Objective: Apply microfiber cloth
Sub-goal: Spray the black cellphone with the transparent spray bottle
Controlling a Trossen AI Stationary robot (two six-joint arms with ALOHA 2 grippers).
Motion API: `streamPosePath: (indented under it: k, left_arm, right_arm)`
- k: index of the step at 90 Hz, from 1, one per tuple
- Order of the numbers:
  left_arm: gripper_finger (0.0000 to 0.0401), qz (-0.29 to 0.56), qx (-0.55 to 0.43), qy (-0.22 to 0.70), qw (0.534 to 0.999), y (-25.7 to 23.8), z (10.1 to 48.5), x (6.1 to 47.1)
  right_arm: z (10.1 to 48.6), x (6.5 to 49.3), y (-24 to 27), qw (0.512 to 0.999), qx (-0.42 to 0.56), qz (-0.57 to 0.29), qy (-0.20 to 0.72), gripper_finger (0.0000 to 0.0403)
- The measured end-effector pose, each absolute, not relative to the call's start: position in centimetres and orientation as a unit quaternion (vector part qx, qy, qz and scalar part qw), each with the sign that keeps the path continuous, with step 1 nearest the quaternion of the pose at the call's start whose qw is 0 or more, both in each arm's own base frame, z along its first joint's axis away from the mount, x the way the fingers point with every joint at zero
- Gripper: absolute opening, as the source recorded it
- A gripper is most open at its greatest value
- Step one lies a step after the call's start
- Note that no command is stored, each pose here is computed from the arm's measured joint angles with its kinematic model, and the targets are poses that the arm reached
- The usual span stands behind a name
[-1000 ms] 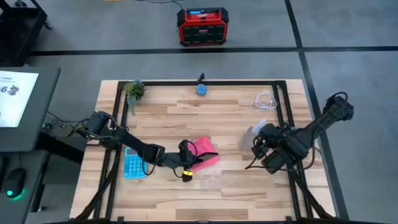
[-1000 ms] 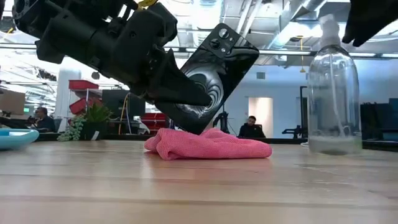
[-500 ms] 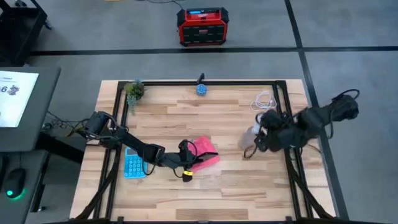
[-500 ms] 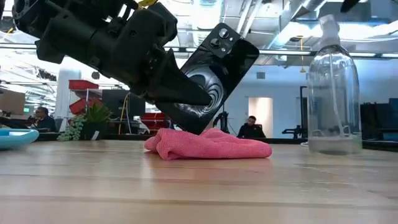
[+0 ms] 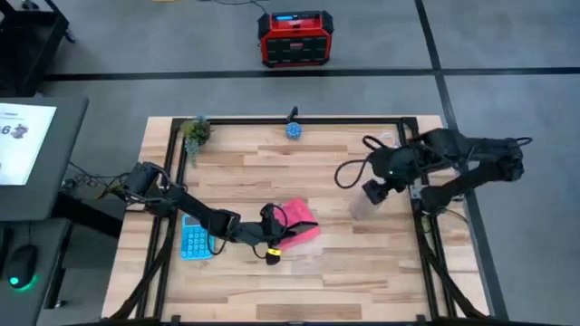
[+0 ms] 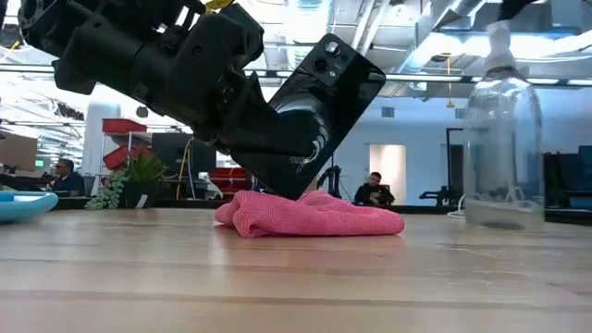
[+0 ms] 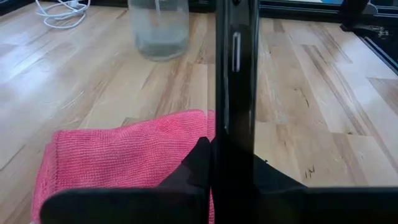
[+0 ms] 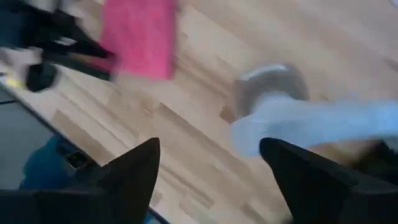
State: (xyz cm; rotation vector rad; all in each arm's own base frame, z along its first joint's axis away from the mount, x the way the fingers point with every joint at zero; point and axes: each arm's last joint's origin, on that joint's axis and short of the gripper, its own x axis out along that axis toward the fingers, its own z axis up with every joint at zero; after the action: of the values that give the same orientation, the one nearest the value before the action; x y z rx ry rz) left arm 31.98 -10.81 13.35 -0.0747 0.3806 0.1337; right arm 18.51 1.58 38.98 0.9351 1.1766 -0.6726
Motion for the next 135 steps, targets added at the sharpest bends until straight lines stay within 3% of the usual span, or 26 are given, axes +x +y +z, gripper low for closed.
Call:
streamPosePath:
  k: [68,109,135]
  left_arm:
    - [0.0009,0.063,-0.036,0.19,0.979,-11.0,13.3,31.9]
    - [0.0009,0.052,-0.042,0.188,0.98,-11.0,13.4,32.0]
    - [0.0009,0.039,-0.04,0.18,0.982,-11.7,13.6,31.8]
  right_arm:
    - [40.0,18.3,2.6,0.648,0.484,-0.283,0.516,0.0286]
    - [40.1,18.4,0.7,0.617,0.53,-0.333,0.477,0.0286]
    - [37.8,18.6,0.9,0.59,0.517,-0.348,0.513,0.0286]
